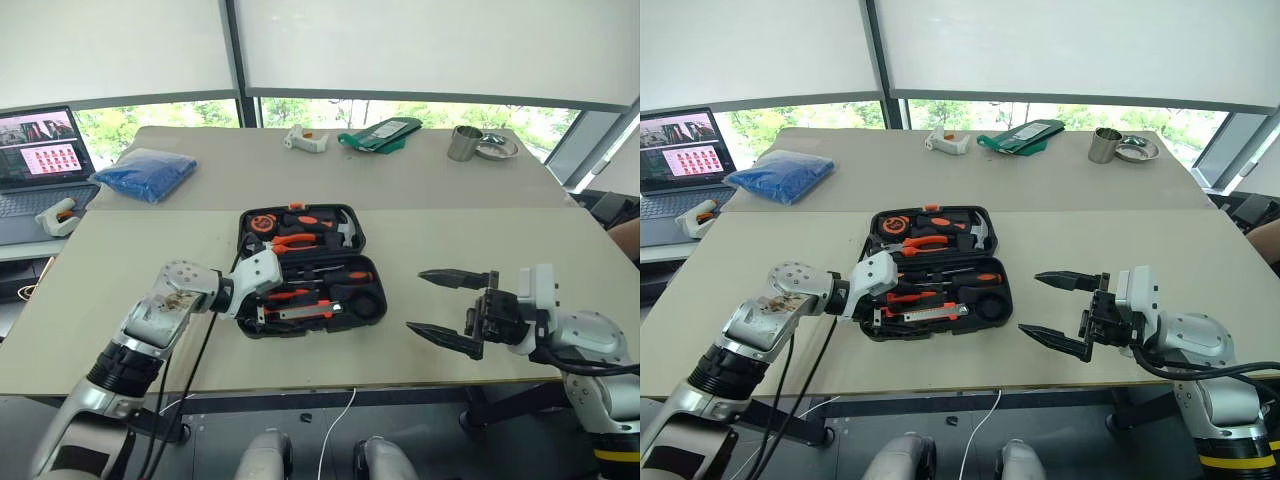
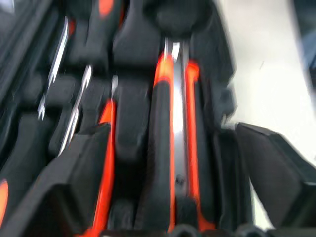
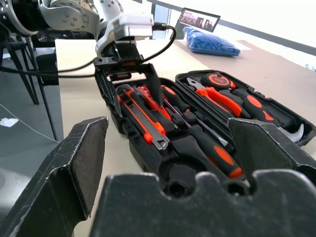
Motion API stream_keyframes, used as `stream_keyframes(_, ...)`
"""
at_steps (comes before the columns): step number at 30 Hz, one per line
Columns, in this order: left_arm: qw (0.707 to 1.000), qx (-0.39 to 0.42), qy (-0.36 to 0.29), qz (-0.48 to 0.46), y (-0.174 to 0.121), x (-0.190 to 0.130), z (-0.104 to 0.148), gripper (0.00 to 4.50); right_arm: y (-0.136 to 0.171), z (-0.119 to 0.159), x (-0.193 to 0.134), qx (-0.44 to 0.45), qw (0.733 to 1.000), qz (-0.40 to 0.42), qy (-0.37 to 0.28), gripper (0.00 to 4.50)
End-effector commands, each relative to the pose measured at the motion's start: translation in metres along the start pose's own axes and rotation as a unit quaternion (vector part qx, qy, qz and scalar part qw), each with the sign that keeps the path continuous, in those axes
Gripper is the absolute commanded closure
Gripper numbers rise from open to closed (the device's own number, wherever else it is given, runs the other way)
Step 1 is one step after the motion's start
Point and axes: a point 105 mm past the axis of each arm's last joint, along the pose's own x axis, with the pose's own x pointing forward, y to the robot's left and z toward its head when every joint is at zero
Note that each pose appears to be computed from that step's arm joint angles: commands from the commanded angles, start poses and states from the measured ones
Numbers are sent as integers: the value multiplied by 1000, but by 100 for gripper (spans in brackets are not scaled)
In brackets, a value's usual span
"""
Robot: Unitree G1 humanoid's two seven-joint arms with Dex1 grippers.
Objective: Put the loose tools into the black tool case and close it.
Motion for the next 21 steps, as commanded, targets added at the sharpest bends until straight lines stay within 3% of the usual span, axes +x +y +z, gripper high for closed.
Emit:
stream_keyframes(1, 997, 37, -60, 30, 10, -13, 18, 29, 0, 9, 3, -12, 1000, 6, -10, 0)
stream_keyframes(2, 996, 29, -77, 40, 12, -14, 18, 29, 0, 9, 4, -12, 1000, 6, -11, 0)
stream_keyframes(5, 995, 33, -85, 33, 9, -16, 11, 108, -1, 8, 5, -10, 1000, 6, -12, 0)
stream_keyframes(14, 996, 56, -68, 7, -10, -4, -12, 449, 1, 3, 5, -8, 1000, -1, -12, 0)
stream_keyframes(21, 999, 28, -20, 27, -4, 9, -36, 449, 7, 3, 2, 4, 1000, 4, -3, 0)
